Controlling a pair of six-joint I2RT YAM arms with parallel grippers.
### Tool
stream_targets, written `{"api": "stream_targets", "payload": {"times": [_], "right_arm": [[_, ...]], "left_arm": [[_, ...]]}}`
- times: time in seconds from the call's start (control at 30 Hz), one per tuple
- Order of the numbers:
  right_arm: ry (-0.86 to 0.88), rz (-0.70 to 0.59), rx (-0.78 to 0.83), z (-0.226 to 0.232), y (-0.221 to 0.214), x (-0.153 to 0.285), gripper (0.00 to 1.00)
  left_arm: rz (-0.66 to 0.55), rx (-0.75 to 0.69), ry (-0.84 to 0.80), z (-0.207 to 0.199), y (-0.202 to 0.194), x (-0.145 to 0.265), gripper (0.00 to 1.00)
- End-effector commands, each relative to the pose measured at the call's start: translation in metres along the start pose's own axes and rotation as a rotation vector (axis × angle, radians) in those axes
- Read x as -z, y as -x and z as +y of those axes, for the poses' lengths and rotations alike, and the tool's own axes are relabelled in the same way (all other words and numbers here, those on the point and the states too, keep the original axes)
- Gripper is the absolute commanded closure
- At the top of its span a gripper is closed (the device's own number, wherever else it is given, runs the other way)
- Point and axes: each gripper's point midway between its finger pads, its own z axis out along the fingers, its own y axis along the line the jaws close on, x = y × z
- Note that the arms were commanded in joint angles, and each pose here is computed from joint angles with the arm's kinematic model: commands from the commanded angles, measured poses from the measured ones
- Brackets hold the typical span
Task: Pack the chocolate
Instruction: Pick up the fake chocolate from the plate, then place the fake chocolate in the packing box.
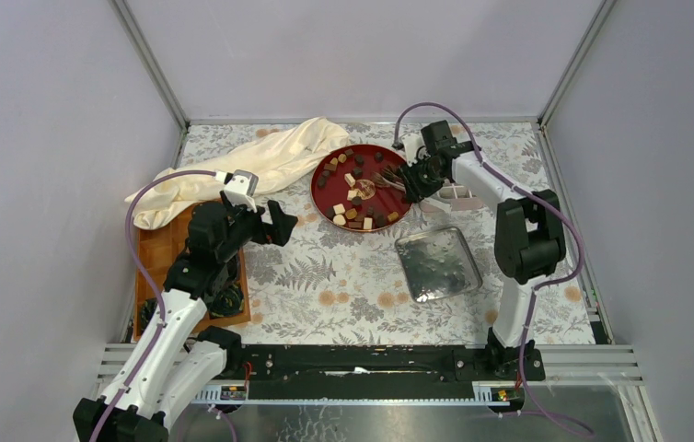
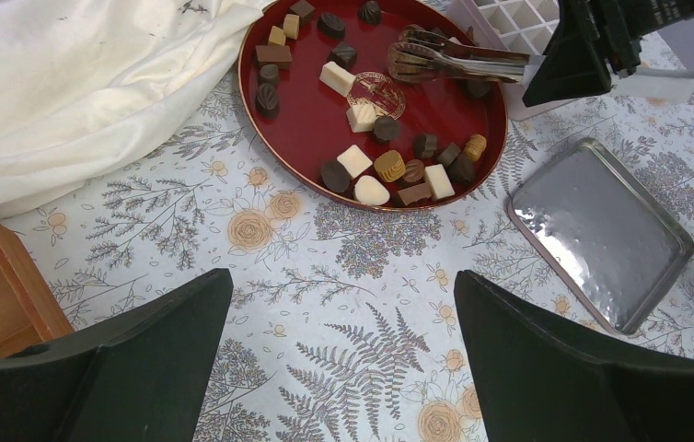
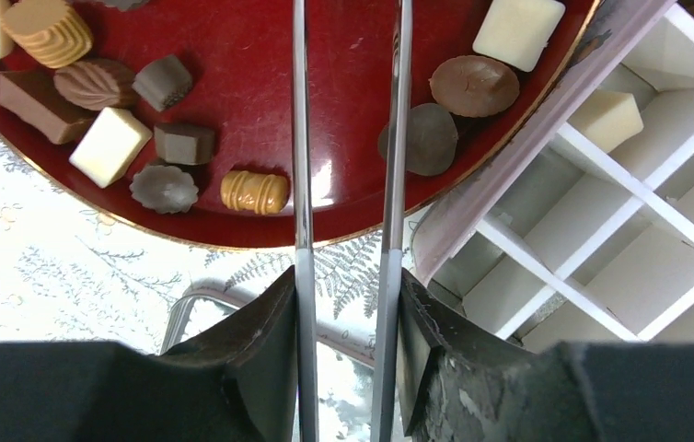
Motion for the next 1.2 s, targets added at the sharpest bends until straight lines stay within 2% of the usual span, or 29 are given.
{"api": "stream_targets", "payload": {"times": [0.0,0.27,0.53,0.83,1.07,1.17], "right_arm": [[0.011,-0.154,0.052,0.017,0.035,0.048,0.87],[0.045,-0.239,0.019,0.013,0.033,0.083,0.88],[0.022,-0.34,-0.13,-0.037,0.015,0.127,0.88],[-0.128,-0.268,-0.207,-0.087,-0.026,0.131,0.87],[-0.144,-0.223,-0.222,-0.095,-0.037,0.125,0.83],[-0.135,-0.211,-0.228,-0.095,-0.039,0.121,0.77]], "left_arm": [[-0.03,-0.012,-0.004,0.0,0.007,0.0,0.01],[-0.036,-0.015,-0.001,0.0,0.009,0.001,0.01],[-0.034,-0.013,-0.005,-0.001,0.008,0.001,0.01],[-0.038,-0.011,-0.018,-0.004,0.009,0.002,0.01],[-0.042,-0.011,-0.024,-0.005,0.011,0.002,0.01],[-0.04,-0.009,-0.024,-0.005,0.01,0.002,0.01]]}}
